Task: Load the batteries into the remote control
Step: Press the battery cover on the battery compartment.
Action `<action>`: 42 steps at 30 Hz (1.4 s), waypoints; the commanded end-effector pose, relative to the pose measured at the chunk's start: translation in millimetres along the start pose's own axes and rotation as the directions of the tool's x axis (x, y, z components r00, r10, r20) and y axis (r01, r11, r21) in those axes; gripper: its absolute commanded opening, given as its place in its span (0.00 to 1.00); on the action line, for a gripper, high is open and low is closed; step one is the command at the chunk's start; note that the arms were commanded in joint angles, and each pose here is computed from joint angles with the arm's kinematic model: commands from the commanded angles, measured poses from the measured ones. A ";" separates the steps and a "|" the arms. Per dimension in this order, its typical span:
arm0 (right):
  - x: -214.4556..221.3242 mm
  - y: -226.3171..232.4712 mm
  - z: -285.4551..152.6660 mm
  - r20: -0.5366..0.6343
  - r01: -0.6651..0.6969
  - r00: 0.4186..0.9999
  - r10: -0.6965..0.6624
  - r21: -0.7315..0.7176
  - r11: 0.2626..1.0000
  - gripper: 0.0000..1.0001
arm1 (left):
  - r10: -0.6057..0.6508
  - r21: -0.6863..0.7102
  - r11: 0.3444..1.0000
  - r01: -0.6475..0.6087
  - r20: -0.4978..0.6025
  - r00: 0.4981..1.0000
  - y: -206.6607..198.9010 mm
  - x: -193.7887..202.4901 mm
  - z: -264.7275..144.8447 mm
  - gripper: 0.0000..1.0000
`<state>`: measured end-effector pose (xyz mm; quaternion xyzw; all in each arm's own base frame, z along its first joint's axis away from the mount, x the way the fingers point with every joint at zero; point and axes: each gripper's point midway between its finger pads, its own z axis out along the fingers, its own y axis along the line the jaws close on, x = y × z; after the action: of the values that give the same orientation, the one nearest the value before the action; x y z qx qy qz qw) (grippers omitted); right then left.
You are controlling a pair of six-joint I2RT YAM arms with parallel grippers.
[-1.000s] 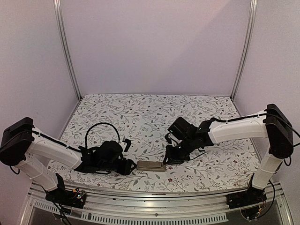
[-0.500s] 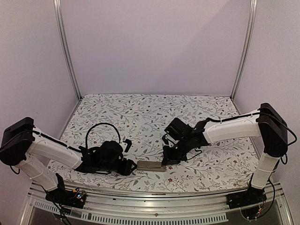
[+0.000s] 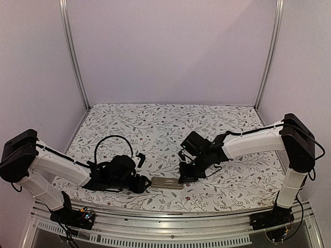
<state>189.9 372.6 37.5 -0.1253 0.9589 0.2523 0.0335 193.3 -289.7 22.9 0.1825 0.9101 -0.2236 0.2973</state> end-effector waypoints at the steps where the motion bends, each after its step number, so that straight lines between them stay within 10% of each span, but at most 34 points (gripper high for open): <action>1: -0.1 3.9 6.1 -0.007 0.021 1.000 -0.021 -0.002 1.000 0.02 | 0.018 0.006 1.000 -0.018 -0.005 1.000 -2.0 4.1 0.6 0.53; 17: -19.0 7.3 -23.5 0.059 0.092 0.993 -0.098 0.091 0.992 0.14 | 0.017 0.006 1.000 -0.017 0.001 1.000 -1.8 3.1 -0.7 0.53; 22: -24.7 32.7 -26.3 0.076 0.198 0.977 -0.200 0.028 0.980 0.00 | 0.014 -0.008 1.000 -0.014 0.017 1.000 1.4 0.9 -4.5 0.53; 42: 14.6 -1.4 38.1 -0.086 0.208 0.975 -0.205 0.023 0.978 0.00 | 0.004 -0.026 1.000 -0.003 0.045 0.999 7.0 -2.6 -11.0 0.53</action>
<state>183.9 405.1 36.4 -0.2404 0.9313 0.2692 0.0495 196.3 -278.9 31.5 0.1713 0.9058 -0.2179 0.3205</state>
